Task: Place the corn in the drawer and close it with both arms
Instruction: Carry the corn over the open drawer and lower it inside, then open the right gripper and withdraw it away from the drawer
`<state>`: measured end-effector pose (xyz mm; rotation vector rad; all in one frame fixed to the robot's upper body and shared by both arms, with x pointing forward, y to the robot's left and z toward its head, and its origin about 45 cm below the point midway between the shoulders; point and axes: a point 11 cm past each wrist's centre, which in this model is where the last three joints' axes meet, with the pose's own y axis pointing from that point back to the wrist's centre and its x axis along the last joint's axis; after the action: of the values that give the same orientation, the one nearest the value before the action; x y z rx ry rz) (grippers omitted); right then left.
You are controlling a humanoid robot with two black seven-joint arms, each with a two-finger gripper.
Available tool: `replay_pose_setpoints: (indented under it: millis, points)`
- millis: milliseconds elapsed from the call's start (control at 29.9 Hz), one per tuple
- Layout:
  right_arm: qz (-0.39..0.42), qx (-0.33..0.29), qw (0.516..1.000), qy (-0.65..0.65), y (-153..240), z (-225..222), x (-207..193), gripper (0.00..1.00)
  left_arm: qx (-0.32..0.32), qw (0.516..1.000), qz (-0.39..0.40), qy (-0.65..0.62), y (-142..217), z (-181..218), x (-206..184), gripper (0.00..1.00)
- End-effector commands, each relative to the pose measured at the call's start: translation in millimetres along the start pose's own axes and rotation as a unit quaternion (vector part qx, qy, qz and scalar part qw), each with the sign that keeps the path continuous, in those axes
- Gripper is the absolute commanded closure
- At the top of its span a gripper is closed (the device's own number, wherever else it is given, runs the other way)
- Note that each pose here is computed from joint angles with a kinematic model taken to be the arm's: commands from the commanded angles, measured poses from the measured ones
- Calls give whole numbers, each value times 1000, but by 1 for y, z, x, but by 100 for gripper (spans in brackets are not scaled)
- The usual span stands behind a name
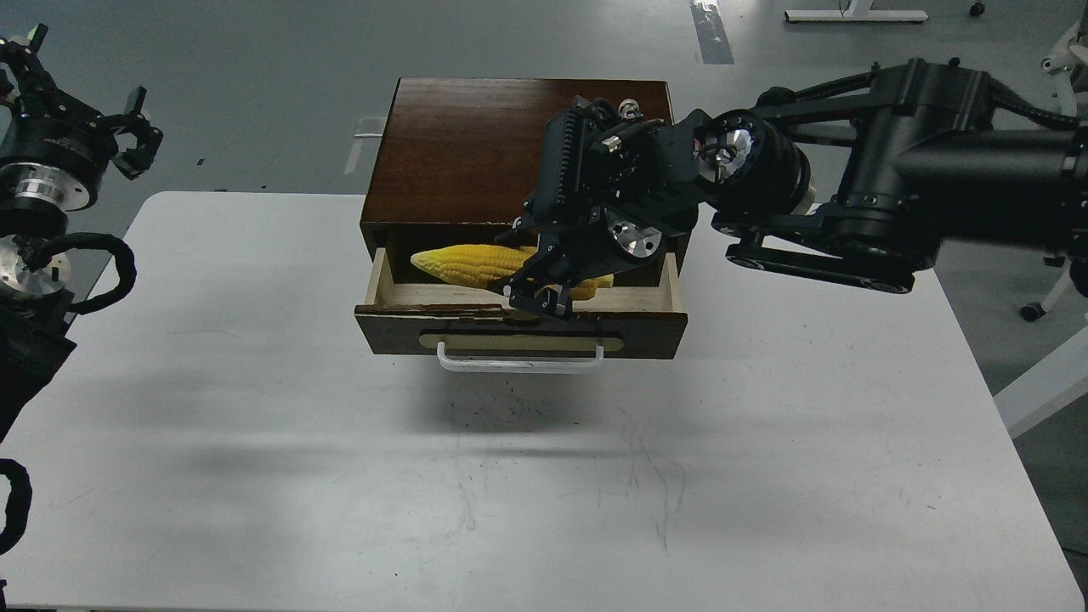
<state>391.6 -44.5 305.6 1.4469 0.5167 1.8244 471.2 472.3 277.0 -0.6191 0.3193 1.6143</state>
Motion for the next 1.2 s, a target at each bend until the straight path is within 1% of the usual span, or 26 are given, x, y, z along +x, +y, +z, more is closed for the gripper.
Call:
replay_pose_setpoints:
  millis: [0, 234, 267, 301, 334, 368, 401, 434, 501, 568, 668, 735, 768, 835, 869, 902, 969, 1036, 1069, 1103, 1136, 1169]
  points:
    - [1, -3, 1000, 1, 1, 2, 2, 31, 0, 1000, 1, -9, 1, 6, 3, 2]
    - [14, -14, 1000, 0, 7, 9, 15, 31, 24, 999, -8, -38, 2, -2, 2, 4]
    - [21, -26, 999, -4, 12, 18, 20, 30, 25, 999, -9, -39, 2, -2, 2, 4]
    - [36, -38, 998, -20, 17, 27, 25, 29, 25, 999, -10, -42, 1, -1, 1, 7]
    - [60, -43, 996, -47, 22, 33, 34, 23, 24, 999, -11, -47, 1, 2, 1, 11]
    - [60, -43, 996, -47, 22, 33, 34, 22, 24, 999, -11, -47, 1, 2, 1, 11]
    - [85, -46, 992, -86, 29, 38, 40, 14, 22, 998, -9, -59, 1, 10, 5, 14]
    - [109, -53, 984, -129, 40, 47, 42, 8, 25, 997, -13, -76, 1, 14, 6, 15]
    - [141, -64, 969, -194, 58, 62, 38, 7, 36, 994, -23, -105, 1, 14, 4, 15]
    - [160, -72, 957, -233, 68, 70, 34, 6, 44, 991, -29, -120, 0, 11, 2, 15]
    - [212, -104, 917, -323, 102, 98, 10, 3, 46, 988, -45, -140, -3, 11, -6, 15]
    - [239, -120, 894, -360, 120, 109, -6, 2, 50, 983, -78, -160, -13, 14, -29, 16]
    - [256, -129, 879, -380, 131, 115, -15, 1, 58, 975, -115, -183, -20, 14, -52, 16]
    - [271, -135, 862, -406, 138, 120, -25, 1, 65, 966, -154, -199, -24, 11, -76, 16]
    - [291, -144, 836, -442, 146, 128, -39, 1, 71, 955, -186, -218, -25, 9, -94, 16]
    - [300, -146, 822, -461, 149, 131, -46, 1, 75, 949, -203, -227, -25, 7, -104, 16]
    - [326, -163, 776, -514, 155, 142, -74, 0, 87, 919, -276, -267, -22, -5, -147, 16]
    - [340, -172, 757, -532, 161, 148, -84, 0, 91, 902, -312, -285, -18, -11, -167, 16]
    - [358, -180, 732, -551, 168, 155, -92, 0, 93, 884, -345, -301, -13, -17, -187, 16]
    - [383, -189, 694, -580, 178, 162, -106, 0, 93, 863, -383, -315, -6, -23, -210, 16]
    - [394, -190, 674, -596, 180, 165, -113, 0, 93, 851, -402, -324, -2, -27, -222, 16]
    - [415, -191, 631, -627, 184, 169, -127, 0, 90, 824, -440, -345, 8, -33, -243, 16]
